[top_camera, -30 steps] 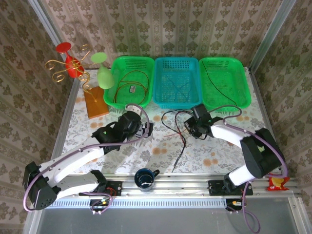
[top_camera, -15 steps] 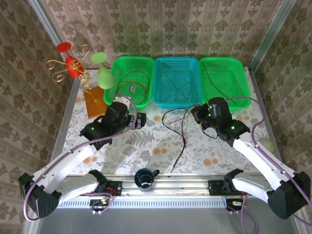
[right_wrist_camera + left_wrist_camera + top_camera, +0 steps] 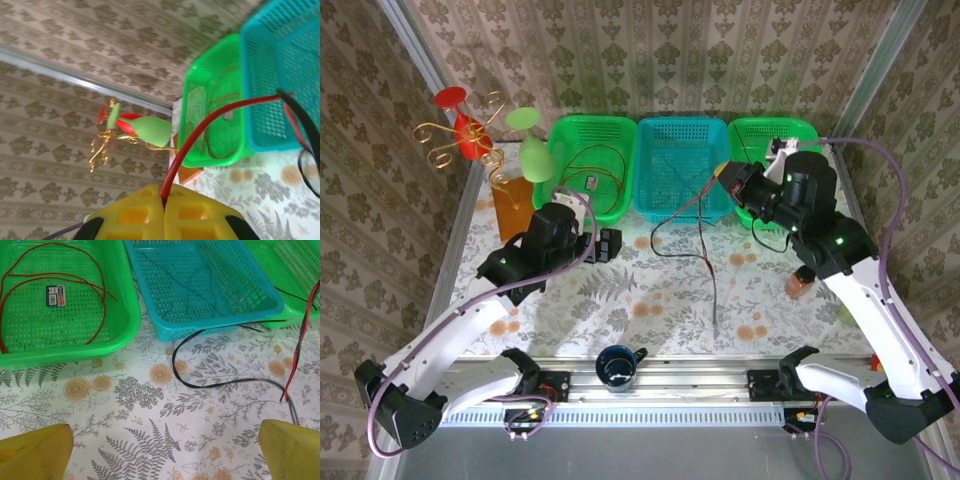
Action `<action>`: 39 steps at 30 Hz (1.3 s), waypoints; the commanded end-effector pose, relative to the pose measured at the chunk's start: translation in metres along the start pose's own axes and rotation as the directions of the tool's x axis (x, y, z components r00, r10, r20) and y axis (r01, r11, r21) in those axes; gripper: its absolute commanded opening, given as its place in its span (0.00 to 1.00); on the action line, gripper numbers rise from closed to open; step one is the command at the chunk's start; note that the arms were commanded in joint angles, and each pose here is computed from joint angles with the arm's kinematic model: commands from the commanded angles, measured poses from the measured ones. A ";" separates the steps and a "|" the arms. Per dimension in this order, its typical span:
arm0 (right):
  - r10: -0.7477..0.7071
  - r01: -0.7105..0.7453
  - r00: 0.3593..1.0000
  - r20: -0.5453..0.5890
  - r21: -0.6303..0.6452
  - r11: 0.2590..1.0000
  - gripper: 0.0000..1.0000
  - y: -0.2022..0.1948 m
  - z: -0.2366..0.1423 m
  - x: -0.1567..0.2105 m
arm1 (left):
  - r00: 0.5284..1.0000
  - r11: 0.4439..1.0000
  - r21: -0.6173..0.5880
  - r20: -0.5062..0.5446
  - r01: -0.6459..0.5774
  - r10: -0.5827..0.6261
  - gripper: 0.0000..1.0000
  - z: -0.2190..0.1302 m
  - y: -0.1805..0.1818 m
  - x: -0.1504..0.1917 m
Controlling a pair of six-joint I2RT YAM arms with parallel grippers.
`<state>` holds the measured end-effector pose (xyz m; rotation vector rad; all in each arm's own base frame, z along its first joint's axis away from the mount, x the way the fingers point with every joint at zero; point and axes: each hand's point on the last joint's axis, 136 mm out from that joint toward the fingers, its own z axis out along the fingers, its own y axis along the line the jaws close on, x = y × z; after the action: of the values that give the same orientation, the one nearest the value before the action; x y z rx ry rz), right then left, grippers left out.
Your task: Untangle the cables
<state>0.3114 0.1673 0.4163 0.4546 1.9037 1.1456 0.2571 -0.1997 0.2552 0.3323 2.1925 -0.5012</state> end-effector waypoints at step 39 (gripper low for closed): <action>-0.394 0.381 0.917 0.065 -0.434 0.816 0.00 0.139 -0.030 -0.060 | 0.995 0.986 0.140 0.026 -0.095 0.092 0.92 0.010 -0.048 -0.029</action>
<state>0.3148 0.1776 0.5670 -0.1264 1.6129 1.2249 0.2584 -0.2452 0.2508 0.4930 2.2064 -0.5850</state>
